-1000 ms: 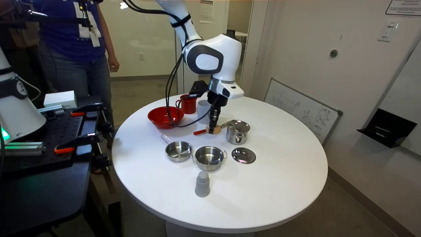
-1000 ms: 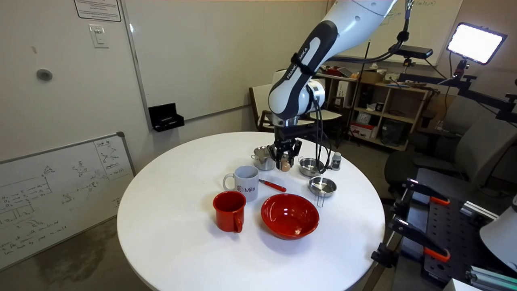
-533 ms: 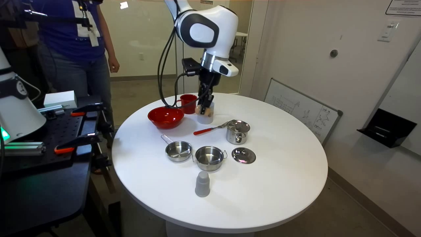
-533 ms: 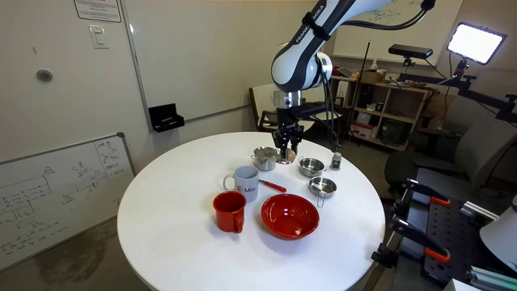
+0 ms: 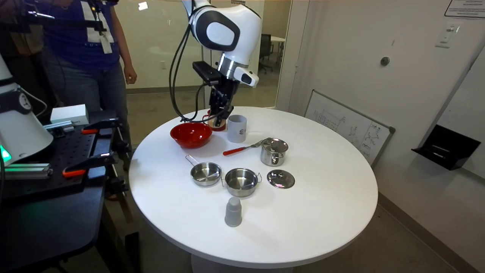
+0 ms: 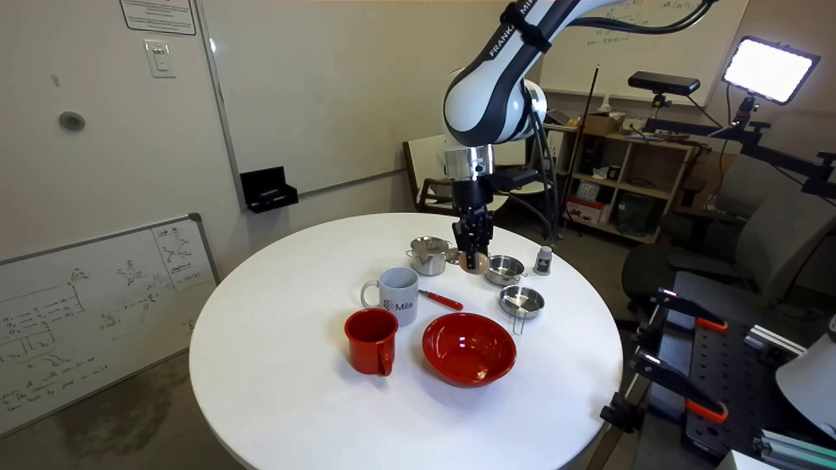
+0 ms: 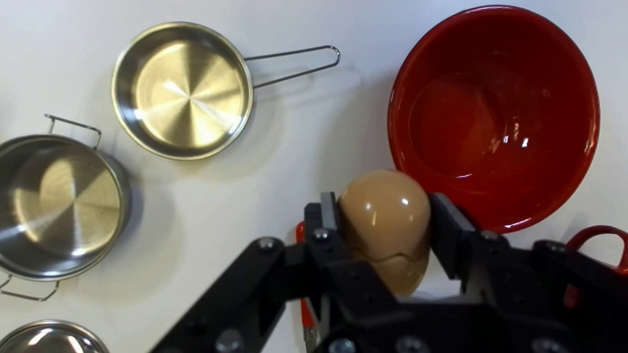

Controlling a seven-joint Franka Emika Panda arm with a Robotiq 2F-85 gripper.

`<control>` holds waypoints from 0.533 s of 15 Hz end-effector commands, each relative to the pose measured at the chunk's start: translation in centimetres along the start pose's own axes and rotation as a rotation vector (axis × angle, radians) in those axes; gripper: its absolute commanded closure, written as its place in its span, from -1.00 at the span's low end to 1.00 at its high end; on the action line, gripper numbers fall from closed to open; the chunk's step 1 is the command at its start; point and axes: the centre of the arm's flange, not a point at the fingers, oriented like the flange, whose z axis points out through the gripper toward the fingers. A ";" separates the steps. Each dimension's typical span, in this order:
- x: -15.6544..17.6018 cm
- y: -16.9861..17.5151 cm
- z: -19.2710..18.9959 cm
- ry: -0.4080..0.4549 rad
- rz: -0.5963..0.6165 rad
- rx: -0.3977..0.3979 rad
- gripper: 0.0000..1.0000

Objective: Place the egg inside the red bowl

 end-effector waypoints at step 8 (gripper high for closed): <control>-0.6 -2.8 2.4 -0.002 -0.017 0.019 0.56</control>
